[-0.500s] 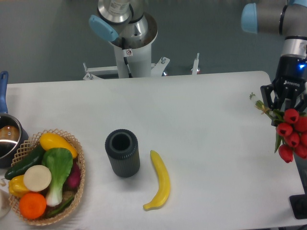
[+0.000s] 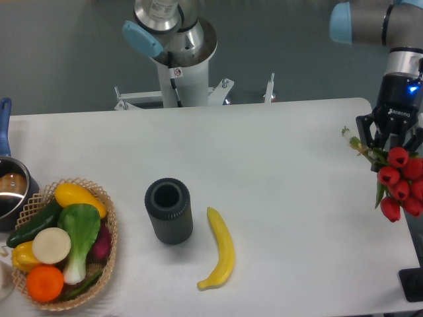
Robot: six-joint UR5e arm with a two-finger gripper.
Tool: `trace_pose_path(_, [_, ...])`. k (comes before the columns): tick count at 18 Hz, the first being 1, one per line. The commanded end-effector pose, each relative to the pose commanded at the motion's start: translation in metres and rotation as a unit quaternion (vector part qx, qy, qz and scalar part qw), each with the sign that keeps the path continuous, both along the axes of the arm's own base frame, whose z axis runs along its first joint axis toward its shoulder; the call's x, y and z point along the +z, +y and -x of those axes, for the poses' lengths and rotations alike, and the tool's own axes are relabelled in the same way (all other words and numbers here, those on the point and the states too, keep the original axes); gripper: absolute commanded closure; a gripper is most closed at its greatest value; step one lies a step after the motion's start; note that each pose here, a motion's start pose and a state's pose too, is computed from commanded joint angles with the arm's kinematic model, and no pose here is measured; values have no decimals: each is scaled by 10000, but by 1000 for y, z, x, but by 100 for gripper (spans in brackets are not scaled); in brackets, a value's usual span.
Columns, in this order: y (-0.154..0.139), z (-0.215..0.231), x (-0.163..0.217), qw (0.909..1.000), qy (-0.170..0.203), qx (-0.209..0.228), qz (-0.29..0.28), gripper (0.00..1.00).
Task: Insert the flowers into the vase
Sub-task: 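Hold the red tulip bunch in the gripper beside the table, then carry the tulip bunch over the black vase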
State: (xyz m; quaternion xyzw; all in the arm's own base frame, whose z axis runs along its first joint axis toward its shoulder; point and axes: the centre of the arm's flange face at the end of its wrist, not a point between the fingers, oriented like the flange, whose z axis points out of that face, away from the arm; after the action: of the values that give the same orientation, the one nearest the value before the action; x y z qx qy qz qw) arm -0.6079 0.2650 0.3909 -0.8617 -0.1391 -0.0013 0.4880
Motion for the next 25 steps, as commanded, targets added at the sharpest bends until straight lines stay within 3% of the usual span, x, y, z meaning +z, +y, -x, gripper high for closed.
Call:
trace_pose_path(2, [9, -1, -5, 10000, -41, -82, -32, 75])
trace_pose_path(8, [89, -24, -12, 9951, 190, -922, -310, 74])
trace_pose_path(12, [122, -48, -4, 9898, 241, -1292, -545, 74])
trace_pose_path(18, [176, -102, 5, 9629, 572, -2269, -1346, 74])
trace_pose_path(25, [215, -162, 29, 9305, 421, -2938, -2145, 75])
